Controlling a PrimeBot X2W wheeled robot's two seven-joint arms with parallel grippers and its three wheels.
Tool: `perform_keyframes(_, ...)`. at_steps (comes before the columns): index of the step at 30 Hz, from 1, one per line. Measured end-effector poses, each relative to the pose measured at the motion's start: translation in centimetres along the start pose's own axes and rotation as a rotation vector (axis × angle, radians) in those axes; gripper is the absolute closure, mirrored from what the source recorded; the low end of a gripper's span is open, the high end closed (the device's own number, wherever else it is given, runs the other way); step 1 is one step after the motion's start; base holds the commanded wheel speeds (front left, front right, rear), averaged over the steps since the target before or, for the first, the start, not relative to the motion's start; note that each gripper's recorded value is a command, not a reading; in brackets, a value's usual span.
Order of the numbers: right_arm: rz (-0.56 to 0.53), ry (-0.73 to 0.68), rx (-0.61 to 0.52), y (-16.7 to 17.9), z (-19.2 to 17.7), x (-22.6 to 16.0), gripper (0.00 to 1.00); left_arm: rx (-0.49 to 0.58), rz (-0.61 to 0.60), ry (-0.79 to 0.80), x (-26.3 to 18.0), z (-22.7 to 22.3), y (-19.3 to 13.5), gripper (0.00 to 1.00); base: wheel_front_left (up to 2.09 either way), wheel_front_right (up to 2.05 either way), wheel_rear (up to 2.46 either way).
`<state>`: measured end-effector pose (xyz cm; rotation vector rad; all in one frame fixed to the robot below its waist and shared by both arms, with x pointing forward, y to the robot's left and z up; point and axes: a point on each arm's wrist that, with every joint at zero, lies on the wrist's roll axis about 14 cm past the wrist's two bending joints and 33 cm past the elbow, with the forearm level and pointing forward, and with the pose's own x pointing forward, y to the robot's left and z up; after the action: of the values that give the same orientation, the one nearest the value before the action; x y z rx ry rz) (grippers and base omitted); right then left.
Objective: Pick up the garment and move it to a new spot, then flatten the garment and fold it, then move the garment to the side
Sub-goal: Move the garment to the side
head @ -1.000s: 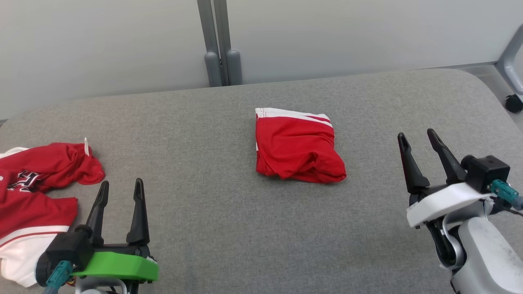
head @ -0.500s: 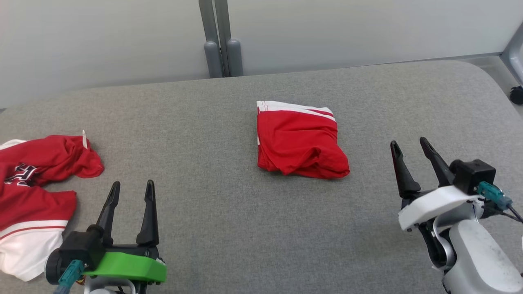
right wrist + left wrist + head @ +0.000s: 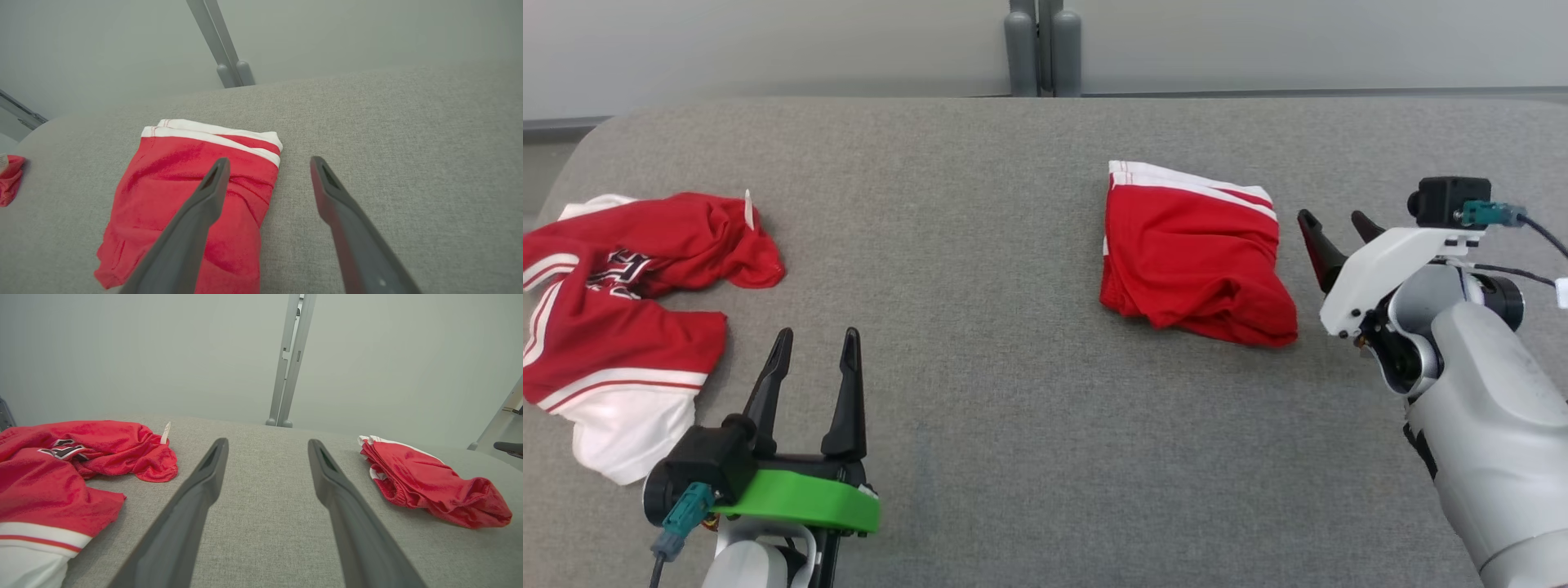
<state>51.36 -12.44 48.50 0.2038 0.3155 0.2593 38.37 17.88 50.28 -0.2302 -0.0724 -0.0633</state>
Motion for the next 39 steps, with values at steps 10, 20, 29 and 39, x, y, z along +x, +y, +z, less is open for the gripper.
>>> perform_keyframes(10, -0.012, 0.350, 0.184, 0.3, -6.8, 4.6, 0.00, 0.010, 0.085, 0.036, 0.1, -1.1, 2.8, 0.00, 0.00, 0.00, 0.00)
perform_keyframes(20, 0.049, 0.438, 0.225, 3.3, -9.5, 6.9, 0.97, 0.020, 0.161, 0.069, -0.9, -1.9, 5.1, 0.00, 0.00, 0.00, 0.00)
perform_keyframes(29, 0.050, 0.320, 0.194, 3.1, -7.5, 5.5, 1.00, 0.025, 0.077, 0.049, 0.0, -1.4, 2.7, 0.00, 0.00, 0.00, 0.00)
perform_keyframes(39, -0.083, 0.202, 0.195, -3.5, -4.4, 0.4, 1.00, 0.006, -0.179, 0.067, 2.1, -2.5, -4.8, 0.00, 0.00, 0.00, 0.00)
